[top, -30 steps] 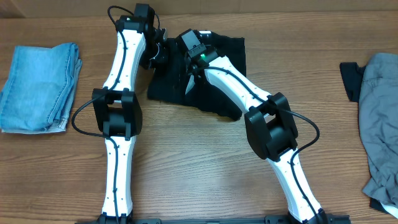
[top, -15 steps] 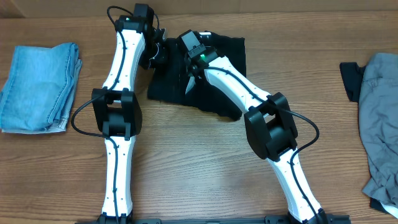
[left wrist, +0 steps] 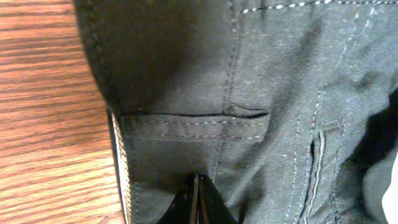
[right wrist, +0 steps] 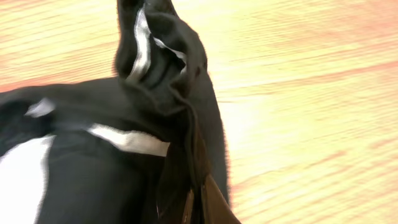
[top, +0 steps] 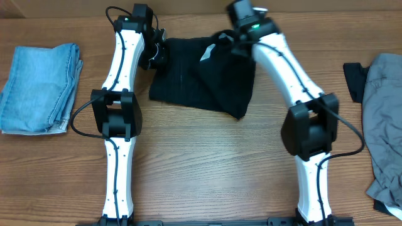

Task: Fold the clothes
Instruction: 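Spread the shorts' right end rightward with the right gripper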

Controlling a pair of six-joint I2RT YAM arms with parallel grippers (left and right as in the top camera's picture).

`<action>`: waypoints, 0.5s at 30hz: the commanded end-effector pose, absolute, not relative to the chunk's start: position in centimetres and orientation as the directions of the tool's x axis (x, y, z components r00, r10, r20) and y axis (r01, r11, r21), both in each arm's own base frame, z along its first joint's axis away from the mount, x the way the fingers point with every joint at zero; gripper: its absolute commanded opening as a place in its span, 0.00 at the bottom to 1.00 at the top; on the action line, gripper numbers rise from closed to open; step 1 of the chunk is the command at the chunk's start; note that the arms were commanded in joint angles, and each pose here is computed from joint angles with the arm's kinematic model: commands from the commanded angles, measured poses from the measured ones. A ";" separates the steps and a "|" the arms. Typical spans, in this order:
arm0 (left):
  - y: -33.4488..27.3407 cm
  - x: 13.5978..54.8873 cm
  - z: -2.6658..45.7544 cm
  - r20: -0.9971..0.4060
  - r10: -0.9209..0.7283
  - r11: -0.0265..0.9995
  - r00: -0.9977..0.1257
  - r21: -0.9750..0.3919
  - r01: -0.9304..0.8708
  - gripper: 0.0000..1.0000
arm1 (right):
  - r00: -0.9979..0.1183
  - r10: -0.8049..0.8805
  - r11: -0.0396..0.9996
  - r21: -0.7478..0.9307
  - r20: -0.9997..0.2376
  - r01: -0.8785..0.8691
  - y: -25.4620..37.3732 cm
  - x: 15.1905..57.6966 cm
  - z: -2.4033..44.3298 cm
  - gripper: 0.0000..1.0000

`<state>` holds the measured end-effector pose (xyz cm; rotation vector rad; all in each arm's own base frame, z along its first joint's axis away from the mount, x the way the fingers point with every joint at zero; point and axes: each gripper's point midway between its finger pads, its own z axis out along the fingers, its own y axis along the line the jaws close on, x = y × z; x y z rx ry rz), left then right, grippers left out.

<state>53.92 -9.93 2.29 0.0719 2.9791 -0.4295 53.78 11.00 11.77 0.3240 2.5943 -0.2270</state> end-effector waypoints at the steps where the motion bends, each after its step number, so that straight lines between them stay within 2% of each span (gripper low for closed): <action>1: -9.6 53.7 1.8 -0.125 0.041 0.956 -0.991 -0.285 0.076 0.04 | -0.830 0.252 0.942 -0.071 -0.497 0.328 6.1 54.0 13.5 0.04; 3: -9.4 53.7 1.8 -0.121 0.037 0.956 -0.992 -0.285 0.071 0.04 | -0.832 0.290 0.931 -0.061 -0.472 0.360 3.7 53.8 13.2 0.04; 8: -8.6 53.8 1.8 -0.122 0.023 0.957 -0.992 -0.285 0.057 0.04 | -0.908 0.222 0.971 0.001 -0.356 0.238 -1.8 52.7 12.1 0.05; 9: -8.4 53.9 1.8 -0.123 0.019 0.957 -0.992 -0.285 0.054 0.04 | -0.913 0.227 0.970 -0.007 -0.340 0.244 -3.0 52.3 11.8 0.17; 10: -8.3 53.9 1.8 -0.123 0.017 0.957 -0.992 -0.284 0.052 0.04 | -0.916 0.242 0.965 -0.016 -0.320 0.261 -4.3 51.8 11.3 0.39; 11: -8.2 53.9 1.8 -0.122 0.016 0.957 -0.992 -0.284 0.050 0.04 | -0.917 0.262 0.959 -0.022 -0.302 0.281 -5.4 51.2 10.9 0.43; 14: -7.8 53.7 1.8 -0.114 0.009 0.958 -0.993 -0.284 0.041 0.04 | -0.910 0.322 0.940 -0.031 -0.261 0.341 -8.6 49.8 9.9 0.76; 15: -7.8 53.7 1.8 -0.113 0.009 0.958 -0.994 -0.284 0.041 0.04 | -0.906 0.339 0.933 -0.033 -0.252 0.359 -9.5 49.5 9.6 0.82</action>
